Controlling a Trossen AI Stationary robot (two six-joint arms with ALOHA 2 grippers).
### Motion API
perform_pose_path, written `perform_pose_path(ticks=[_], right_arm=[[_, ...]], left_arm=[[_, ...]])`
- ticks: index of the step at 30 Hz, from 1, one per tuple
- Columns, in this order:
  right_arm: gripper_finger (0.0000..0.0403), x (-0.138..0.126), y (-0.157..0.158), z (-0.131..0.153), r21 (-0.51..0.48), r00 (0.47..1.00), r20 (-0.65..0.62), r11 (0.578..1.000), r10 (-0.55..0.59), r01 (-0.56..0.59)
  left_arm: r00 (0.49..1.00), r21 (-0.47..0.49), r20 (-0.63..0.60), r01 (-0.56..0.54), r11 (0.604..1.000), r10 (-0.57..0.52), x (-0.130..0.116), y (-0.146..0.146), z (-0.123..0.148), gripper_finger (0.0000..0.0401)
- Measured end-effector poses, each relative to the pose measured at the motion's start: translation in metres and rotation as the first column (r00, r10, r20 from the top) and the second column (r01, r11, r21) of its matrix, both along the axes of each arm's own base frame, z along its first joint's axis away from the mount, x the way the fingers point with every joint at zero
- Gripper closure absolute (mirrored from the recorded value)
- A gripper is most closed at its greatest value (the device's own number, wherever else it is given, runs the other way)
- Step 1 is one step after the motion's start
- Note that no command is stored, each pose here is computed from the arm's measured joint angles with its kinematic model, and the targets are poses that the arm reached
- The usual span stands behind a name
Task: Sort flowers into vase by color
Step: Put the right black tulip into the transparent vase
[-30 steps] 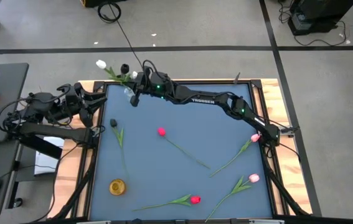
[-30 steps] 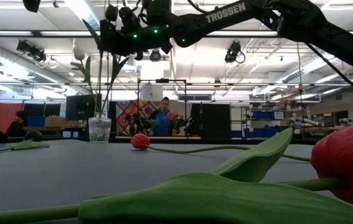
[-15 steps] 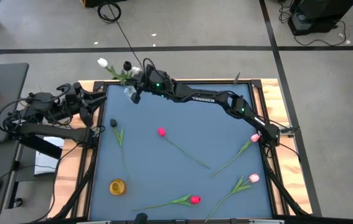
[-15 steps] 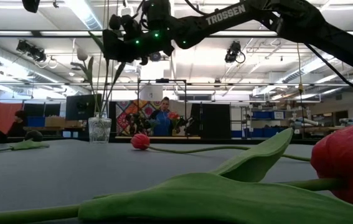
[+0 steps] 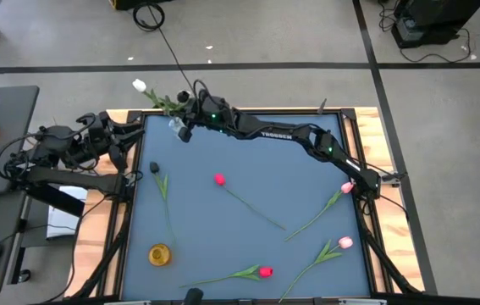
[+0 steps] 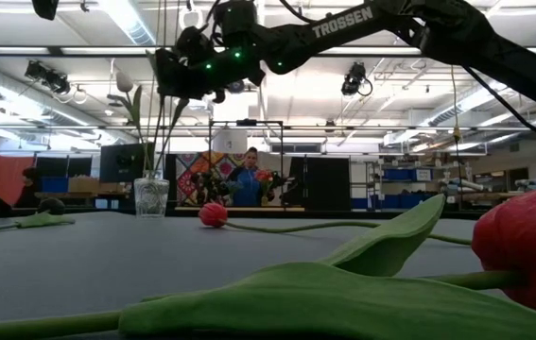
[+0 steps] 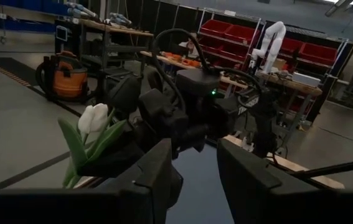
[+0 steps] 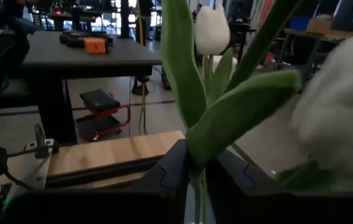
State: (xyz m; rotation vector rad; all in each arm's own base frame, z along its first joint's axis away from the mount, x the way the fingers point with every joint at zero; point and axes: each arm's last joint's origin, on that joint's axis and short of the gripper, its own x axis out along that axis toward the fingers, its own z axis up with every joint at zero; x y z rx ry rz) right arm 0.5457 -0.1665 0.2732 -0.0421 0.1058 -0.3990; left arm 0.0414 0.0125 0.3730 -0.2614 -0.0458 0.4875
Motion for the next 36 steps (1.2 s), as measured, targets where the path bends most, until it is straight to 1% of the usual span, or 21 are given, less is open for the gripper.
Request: perform_pose_path(ticks=[6, 9, 14, 16, 19, 23, 27, 31, 36], right_arm=[[0.0341, 0.000, 0.000, -0.002, 0.052, 1.000, 0.005, 0.999, -0.006, 0.006], [0.0341, -0.001, 0.000, -0.004, 0.082, 1.000, -0.015, 0.997, 0.001, 0.000], [0.0335, -0.002, -0.001, -0.011, 0.165, 0.998, -0.061, 0.986, 0.014, -0.003], [0.0324, -0.003, -0.002, -0.013, 0.197, 0.998, -0.064, 0.980, 0.019, -0.006], [0.0295, -0.003, -0.004, -0.013, 0.228, 0.997, -0.054, 0.973, 0.045, -0.032], [0.0245, -0.004, -0.005, -0.009, 0.231, 0.997, -0.046, 0.971, 0.069, -0.056], [0.0205, -0.004, -0.004, 0.007, 0.214, 0.998, -0.006, 0.975, 0.068, -0.065], [0.0188, -0.006, -0.005, 0.020, 0.198, 0.999, -0.013, 0.980, 0.039, -0.035], [0.0187, -0.010, -0.005, 0.021, 0.222, 0.997, -0.071, 0.975, 0.009, 0.007]], left_arm=[[1.000, -0.001, 0.000, 0.000, 1.000, 0.000, 0.000, 0.000, 0.000, 0.0266], [1.000, -0.003, 0.001, -0.007, 1.000, 0.007, 0.000, 0.000, 0.000, 0.0266], [1.000, -0.013, 0.006, -0.011, 1.000, 0.011, 0.000, 0.000, 0.000, 0.0266], [1.000, -0.019, 0.009, -0.011, 1.000, 0.011, 0.000, 0.000, 0.000, 0.0266], [1.000, -0.023, 0.009, -0.011, 1.000, 0.012, 0.000, 0.000, 0.000, 0.0266], [1.000, -0.026, 0.011, -0.012, 1.000, 0.012, 0.000, 0.000, 0.000, 0.0266], [1.000, -0.027, 0.011, -0.012, 1.000, 0.012, 0.000, 0.000, 0.000, 0.0266], [1.000, -0.027, 0.009, -0.019, 0.999, 0.019, 0.000, 0.000, 0.000, 0.0266], [0.998, -0.054, -0.045, -0.044, 0.998, 0.041, 0.000, 0.001, -0.007, 0.0266]])
